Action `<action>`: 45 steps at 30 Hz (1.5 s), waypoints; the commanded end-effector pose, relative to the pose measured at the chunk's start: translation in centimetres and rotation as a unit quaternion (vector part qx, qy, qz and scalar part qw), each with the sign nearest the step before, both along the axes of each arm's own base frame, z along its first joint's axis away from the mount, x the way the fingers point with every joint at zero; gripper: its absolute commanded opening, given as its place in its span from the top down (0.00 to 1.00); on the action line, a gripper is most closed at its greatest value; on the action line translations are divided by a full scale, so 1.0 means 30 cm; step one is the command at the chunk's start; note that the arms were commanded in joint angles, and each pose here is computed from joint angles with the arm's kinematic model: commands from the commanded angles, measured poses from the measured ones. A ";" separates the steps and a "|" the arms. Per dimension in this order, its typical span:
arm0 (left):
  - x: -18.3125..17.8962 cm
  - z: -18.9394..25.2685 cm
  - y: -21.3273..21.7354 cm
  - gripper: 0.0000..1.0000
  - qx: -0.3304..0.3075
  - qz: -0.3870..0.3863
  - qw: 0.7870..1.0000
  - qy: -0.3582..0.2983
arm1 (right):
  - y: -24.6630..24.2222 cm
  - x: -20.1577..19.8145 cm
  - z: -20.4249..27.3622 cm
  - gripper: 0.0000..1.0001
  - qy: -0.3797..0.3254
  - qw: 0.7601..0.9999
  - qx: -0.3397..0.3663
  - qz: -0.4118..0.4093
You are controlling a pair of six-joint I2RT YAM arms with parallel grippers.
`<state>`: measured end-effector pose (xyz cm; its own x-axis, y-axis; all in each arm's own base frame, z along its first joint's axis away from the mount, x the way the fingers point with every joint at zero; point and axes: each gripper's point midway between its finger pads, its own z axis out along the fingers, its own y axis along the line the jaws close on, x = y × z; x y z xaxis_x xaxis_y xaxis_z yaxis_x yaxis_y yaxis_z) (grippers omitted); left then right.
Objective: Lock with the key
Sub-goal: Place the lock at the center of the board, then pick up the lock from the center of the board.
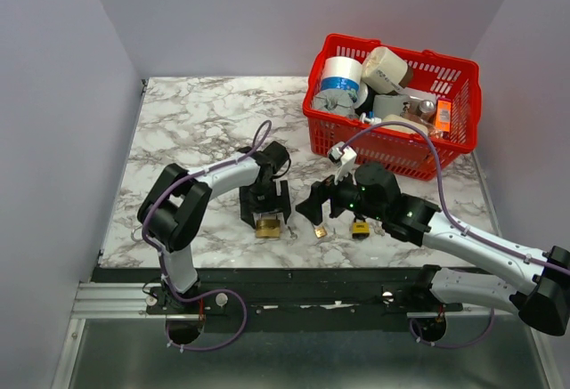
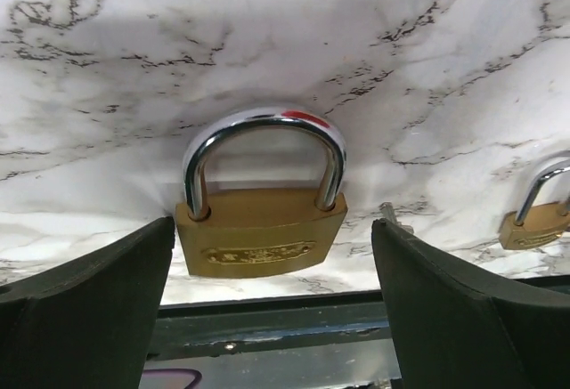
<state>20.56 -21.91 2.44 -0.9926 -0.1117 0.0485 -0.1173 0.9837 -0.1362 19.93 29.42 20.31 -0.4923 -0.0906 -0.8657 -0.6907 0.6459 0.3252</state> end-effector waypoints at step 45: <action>0.005 0.134 0.973 0.15 -0.001 -0.418 0.886 -0.202 | 0.020 -0.006 0.204 0.00 0.035 0.955 -0.063 0.286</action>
<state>19.32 7.32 8.08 -0.7230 0.6418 -0.2555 0.6730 0.7379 -0.0508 20.31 30.14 25.70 -0.3736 -0.4503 -0.8109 -0.9270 0.2135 0.3085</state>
